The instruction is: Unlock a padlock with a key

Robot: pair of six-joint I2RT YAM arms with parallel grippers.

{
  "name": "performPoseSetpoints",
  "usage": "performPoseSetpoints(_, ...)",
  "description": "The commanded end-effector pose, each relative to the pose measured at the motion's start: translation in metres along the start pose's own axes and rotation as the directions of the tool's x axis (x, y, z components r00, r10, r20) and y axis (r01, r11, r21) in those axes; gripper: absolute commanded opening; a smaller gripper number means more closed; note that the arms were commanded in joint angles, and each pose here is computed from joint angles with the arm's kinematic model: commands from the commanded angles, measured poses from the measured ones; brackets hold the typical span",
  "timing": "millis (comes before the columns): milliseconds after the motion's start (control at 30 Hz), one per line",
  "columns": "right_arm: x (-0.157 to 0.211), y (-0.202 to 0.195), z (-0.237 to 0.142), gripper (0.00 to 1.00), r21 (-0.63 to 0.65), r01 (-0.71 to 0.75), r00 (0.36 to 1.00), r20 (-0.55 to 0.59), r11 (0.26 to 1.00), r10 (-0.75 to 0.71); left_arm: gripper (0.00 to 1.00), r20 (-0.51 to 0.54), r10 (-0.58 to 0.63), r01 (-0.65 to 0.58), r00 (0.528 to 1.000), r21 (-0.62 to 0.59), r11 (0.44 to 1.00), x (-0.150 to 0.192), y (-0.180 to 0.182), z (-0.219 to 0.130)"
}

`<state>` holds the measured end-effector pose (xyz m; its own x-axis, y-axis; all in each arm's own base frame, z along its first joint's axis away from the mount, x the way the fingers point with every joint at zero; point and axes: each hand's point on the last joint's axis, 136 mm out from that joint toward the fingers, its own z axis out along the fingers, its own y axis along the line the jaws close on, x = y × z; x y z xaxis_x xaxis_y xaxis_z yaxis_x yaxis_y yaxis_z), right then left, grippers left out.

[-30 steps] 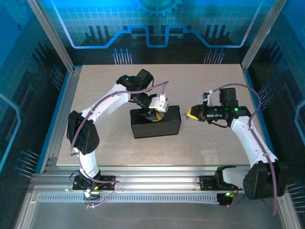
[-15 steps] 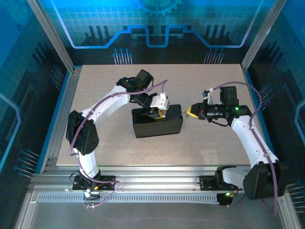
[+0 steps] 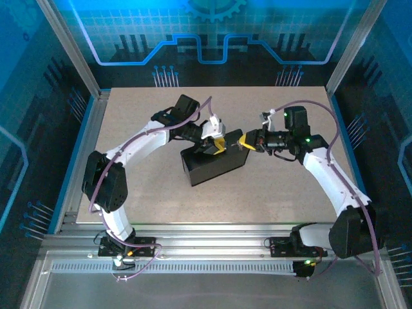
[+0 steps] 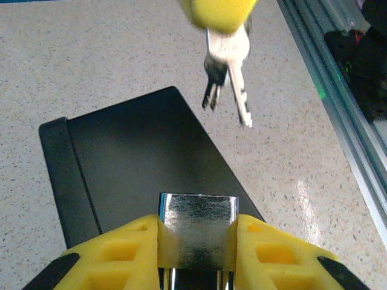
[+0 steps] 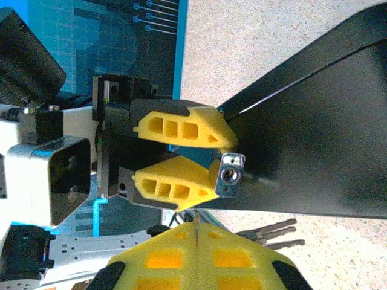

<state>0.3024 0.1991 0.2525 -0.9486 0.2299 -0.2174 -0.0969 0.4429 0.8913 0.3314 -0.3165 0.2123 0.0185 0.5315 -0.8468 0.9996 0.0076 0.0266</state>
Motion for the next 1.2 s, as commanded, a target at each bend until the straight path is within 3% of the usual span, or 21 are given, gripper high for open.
performPoseSetpoints(0, -0.014, 0.013, 0.008, 0.0, -0.035, 0.041, 0.999, 0.023, 0.999, -0.04, 0.13, 0.168, 0.09, -0.084, 0.982, -0.039, 0.996, -0.053, -0.002, -0.026)
performPoseSetpoints(600, -0.017, 0.009, 0.024, 0.0, -0.073, 0.023, 1.0, 0.003, 0.997, -0.023, 0.13, 0.182, 0.058, -0.043, 0.982, -0.081, 0.996, -0.053, -0.009, -0.035)
performPoseSetpoints(1167, -0.008, 0.0, 0.015, 0.0, -0.059, -0.013, 1.0, -0.001, 0.998, 0.013, 0.13, 0.149, 0.042, -0.024, 0.988, -0.12, 0.992, -0.042, 0.002, -0.029)
